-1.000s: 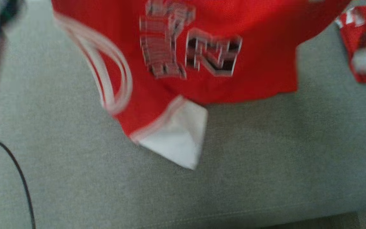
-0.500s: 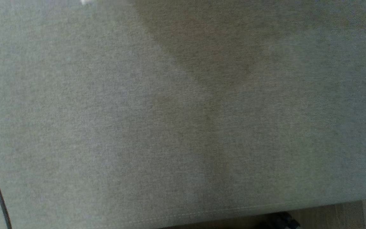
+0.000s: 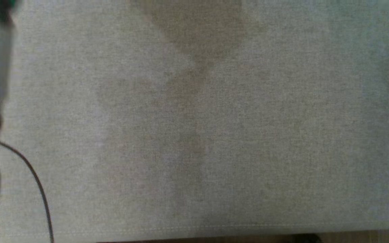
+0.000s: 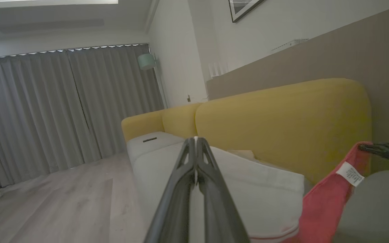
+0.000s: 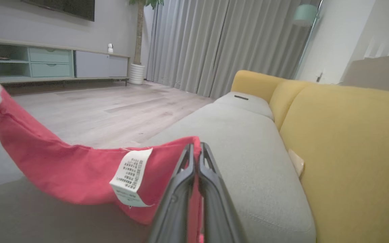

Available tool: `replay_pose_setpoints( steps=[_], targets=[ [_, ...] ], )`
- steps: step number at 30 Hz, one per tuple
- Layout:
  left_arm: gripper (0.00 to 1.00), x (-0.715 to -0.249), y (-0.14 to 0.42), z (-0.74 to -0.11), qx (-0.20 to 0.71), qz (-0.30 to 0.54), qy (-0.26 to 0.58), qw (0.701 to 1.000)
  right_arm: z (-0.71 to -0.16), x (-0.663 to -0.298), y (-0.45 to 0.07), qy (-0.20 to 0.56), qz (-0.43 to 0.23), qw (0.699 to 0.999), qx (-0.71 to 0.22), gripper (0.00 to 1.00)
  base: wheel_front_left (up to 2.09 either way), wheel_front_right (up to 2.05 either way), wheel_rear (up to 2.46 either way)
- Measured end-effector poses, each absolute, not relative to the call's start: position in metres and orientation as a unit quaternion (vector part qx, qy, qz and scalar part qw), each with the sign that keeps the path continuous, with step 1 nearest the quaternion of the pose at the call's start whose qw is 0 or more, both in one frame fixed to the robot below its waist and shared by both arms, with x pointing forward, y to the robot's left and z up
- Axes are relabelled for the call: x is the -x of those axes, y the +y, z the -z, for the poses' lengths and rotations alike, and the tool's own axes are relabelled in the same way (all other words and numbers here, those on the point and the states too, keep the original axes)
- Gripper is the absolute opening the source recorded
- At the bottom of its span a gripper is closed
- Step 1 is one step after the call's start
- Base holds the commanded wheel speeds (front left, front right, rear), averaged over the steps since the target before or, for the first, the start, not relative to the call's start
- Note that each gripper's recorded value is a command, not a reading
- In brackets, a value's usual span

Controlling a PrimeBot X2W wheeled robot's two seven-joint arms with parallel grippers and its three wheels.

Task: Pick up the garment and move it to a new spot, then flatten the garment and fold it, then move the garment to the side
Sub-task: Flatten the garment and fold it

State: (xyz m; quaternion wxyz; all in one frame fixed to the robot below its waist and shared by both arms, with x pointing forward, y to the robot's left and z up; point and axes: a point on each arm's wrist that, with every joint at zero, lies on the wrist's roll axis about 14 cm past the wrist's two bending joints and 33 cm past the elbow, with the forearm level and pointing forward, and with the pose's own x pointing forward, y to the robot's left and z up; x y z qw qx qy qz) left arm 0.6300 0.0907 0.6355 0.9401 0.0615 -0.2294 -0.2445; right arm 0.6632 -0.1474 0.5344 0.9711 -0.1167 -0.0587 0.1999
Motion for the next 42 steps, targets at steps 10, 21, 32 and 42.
replay_pose_setpoints(
  steps=[10,21,32,42],
  targets=[
    [0.0,-0.528,0.112,-0.562,-0.024,0.249,-0.13,0.959,-0.522,-0.585,-0.165,-0.027,-0.195,0.979,0.051,0.0,0.0,0.0,0.0],
    [0.0,-0.428,0.134,-0.542,0.007,0.209,-0.086,0.974,-0.513,-0.483,-0.183,0.003,-0.19,0.981,0.032,0.0,0.0,0.0,0.0],
    [0.0,-0.358,0.147,-0.533,0.029,0.173,-0.063,0.983,-0.466,-0.391,-0.215,0.074,-0.143,0.987,-0.004,0.0,0.0,0.0,0.0],
    [0.0,-0.384,0.128,-0.526,-0.002,0.204,-0.062,0.977,-0.451,-0.394,-0.219,0.088,-0.125,0.988,-0.015,0.0,0.0,0.0,0.0]
  ],
)
